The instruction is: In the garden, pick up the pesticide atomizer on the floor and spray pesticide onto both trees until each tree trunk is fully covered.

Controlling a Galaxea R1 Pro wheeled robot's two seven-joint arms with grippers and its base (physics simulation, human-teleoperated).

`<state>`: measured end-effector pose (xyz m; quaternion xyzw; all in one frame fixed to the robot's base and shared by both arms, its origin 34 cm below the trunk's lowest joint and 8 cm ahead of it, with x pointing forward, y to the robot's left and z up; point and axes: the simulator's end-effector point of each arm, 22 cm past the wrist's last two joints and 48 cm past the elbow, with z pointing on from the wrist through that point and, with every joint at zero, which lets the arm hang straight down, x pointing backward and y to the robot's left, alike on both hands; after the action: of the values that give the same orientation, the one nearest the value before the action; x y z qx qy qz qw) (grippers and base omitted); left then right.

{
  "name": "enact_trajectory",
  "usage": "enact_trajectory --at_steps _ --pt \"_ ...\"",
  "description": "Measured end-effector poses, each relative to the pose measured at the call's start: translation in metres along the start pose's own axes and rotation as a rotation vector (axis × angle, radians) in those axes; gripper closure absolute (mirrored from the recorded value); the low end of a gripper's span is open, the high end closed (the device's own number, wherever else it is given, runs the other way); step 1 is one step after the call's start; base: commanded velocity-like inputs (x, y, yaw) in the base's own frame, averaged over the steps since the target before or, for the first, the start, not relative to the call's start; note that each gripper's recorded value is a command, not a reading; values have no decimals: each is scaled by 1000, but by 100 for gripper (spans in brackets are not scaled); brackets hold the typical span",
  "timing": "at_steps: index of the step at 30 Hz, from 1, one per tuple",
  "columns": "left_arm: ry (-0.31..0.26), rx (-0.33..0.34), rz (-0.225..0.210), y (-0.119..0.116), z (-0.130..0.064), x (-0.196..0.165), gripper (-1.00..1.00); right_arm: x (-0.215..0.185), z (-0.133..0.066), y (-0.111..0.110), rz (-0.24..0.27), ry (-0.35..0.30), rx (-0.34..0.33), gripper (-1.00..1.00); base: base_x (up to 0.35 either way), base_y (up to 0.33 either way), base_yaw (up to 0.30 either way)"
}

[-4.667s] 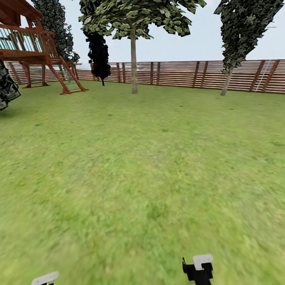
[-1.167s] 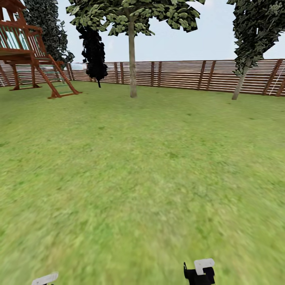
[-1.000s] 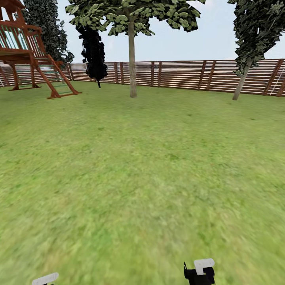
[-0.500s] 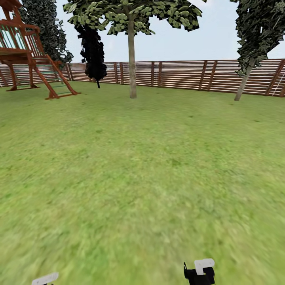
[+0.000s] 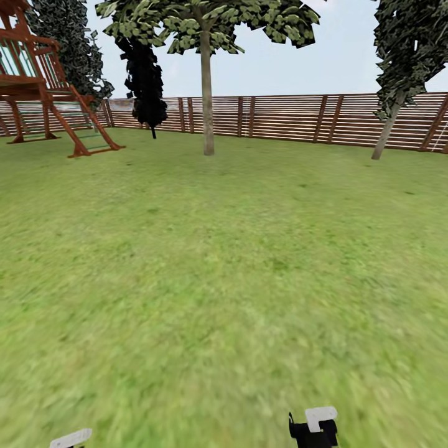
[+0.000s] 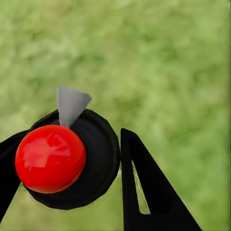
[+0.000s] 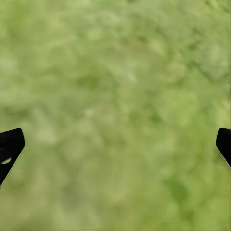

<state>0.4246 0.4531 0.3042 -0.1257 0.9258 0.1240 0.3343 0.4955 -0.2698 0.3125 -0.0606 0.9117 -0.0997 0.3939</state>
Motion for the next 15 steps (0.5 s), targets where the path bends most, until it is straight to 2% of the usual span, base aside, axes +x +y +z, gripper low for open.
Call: enact_trajectory --at_steps 15 --pt "0 0 0 0 0 0 100 0 0 0 0 0 0 -100 338 0 0"
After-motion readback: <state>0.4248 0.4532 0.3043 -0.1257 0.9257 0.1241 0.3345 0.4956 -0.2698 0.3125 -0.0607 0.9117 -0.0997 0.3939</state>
